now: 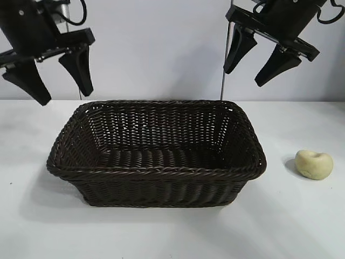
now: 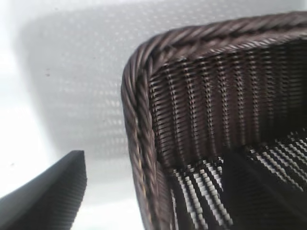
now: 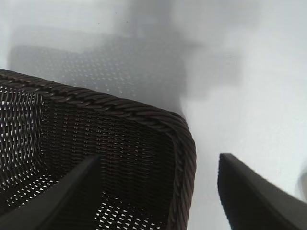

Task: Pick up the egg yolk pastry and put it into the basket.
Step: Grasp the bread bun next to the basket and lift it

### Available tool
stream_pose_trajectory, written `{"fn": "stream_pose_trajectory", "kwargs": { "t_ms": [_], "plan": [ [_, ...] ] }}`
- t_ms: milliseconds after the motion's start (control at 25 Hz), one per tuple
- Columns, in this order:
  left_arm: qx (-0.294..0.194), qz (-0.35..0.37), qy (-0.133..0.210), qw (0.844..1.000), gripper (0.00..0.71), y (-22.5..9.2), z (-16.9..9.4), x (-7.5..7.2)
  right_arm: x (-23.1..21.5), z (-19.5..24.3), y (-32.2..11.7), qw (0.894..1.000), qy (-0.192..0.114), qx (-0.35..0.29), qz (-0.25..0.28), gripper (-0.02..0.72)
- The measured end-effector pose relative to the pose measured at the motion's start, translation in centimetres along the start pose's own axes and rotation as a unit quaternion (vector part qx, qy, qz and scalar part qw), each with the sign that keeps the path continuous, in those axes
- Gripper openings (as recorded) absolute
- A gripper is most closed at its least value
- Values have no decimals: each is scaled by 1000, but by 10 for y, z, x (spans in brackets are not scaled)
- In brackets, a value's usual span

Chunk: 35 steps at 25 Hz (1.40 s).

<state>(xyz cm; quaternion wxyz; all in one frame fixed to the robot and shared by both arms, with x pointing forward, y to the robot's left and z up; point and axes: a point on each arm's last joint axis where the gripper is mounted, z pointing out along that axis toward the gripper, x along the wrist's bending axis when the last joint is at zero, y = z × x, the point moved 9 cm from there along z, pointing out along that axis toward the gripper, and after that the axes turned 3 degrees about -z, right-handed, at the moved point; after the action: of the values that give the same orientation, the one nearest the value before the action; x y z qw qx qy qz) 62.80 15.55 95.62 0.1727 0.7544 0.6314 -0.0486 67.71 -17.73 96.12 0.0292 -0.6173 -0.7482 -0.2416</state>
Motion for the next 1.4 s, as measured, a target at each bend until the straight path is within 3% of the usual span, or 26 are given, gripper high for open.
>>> {"fn": "stream_pose_trajectory", "kwargs": {
  "t_ms": [120, 240, 440, 720, 960, 1400],
  "plan": [
    [-27, 10, -2, 1000, 565, -8, -25, -6, 0, 0, -1, 1000, 1, 3, 0, 496],
    [-42, 7, -7, 999, 565, -24, -33, -8, 0, 0, -2, 1000, 0, 5, -1, 496],
    [-63, -20, -60, 996, 565, -41, -20, -20, 0, 0, -2, 1000, 0, 5, 0, 496],
    [-96, -68, -129, 985, 565, -26, -11, -39, 0, 0, -2, 1000, 0, 5, 0, 496],
    [-83, -94, -145, 981, 565, -21, 6, -39, 0, 0, -2, 1000, 0, 5, 0, 496],
    [-94, -102, -150, 979, 565, -17, 7, -39, 0, 0, -2, 1000, 0, 5, 0, 496]
  ]
}}
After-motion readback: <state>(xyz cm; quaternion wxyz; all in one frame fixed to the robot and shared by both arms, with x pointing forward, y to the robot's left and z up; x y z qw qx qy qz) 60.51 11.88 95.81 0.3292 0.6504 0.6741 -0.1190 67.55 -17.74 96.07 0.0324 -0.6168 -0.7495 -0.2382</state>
